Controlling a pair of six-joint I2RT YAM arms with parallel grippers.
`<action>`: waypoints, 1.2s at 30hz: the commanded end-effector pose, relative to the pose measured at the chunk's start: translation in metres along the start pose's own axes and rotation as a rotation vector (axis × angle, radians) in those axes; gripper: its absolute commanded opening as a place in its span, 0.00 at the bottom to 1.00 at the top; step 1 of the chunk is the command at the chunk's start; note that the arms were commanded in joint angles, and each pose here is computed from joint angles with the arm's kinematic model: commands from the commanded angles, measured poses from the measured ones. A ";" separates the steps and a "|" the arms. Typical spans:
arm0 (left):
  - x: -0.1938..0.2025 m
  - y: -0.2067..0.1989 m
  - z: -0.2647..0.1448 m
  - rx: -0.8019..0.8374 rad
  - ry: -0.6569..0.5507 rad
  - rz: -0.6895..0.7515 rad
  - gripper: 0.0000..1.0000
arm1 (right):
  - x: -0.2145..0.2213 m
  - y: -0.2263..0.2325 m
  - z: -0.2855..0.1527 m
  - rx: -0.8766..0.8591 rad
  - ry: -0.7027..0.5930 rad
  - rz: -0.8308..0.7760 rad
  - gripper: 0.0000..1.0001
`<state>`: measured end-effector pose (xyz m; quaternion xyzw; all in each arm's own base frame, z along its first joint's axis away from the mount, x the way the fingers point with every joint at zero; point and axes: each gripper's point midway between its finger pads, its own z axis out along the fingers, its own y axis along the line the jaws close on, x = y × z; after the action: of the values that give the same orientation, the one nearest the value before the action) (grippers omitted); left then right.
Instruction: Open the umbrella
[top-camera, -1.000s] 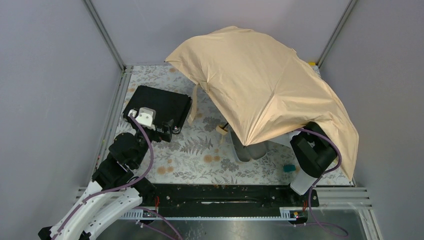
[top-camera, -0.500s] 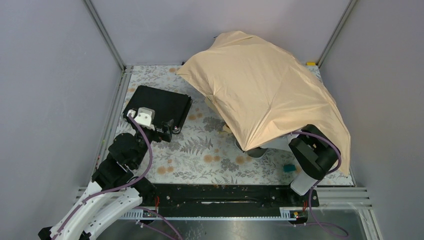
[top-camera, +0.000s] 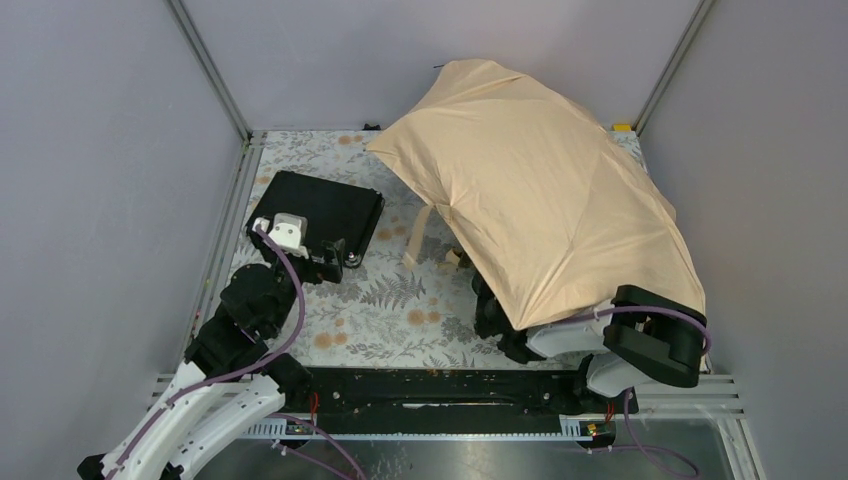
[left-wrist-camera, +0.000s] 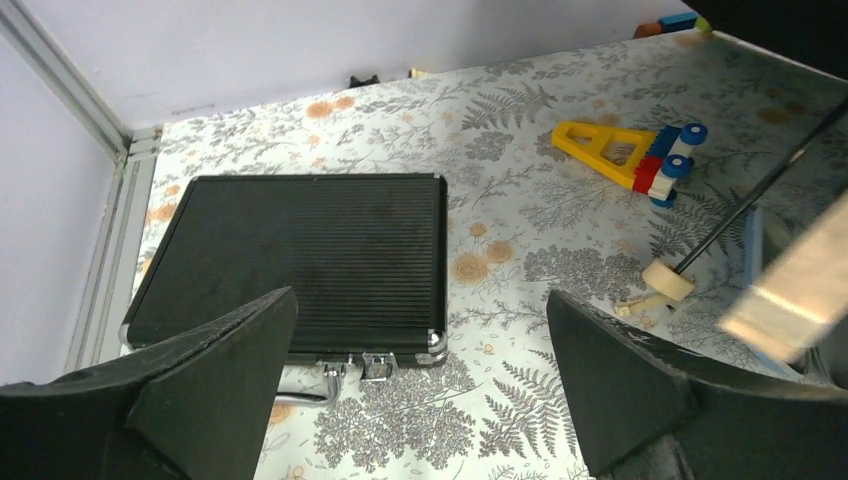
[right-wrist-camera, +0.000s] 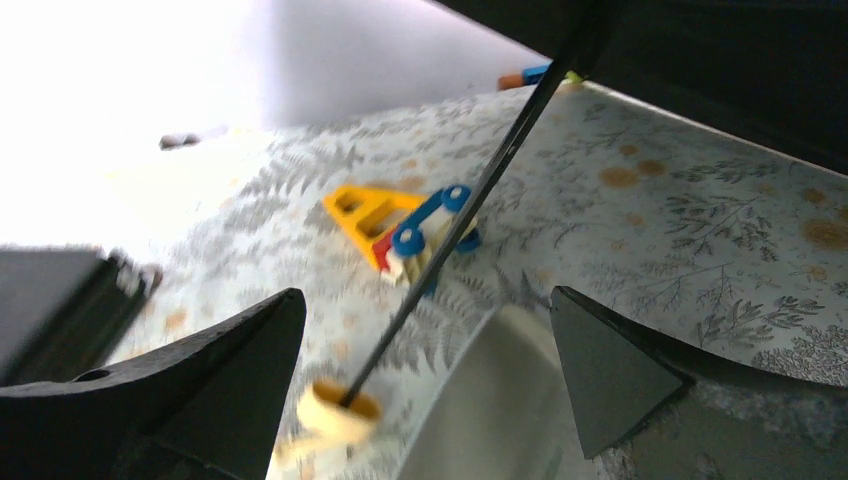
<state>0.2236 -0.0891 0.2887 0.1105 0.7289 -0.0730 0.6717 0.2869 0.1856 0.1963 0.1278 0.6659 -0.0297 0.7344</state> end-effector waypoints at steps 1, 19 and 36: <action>-0.006 0.018 -0.003 -0.098 0.005 -0.052 0.99 | 0.008 0.003 -0.038 -0.142 0.017 -0.007 1.00; 0.019 0.058 -0.069 -0.220 -0.039 -0.282 0.99 | -0.007 -0.010 -0.121 -0.495 0.113 -0.109 1.00; 0.036 0.051 -0.061 -0.241 0.073 -0.305 0.99 | -0.016 -0.073 -0.104 -0.466 0.197 -0.074 1.00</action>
<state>0.1765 -0.0237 0.2474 -0.0644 0.7754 -0.0710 0.6241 0.1655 0.1518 0.1836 -0.0894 0.7273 0.1291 0.6681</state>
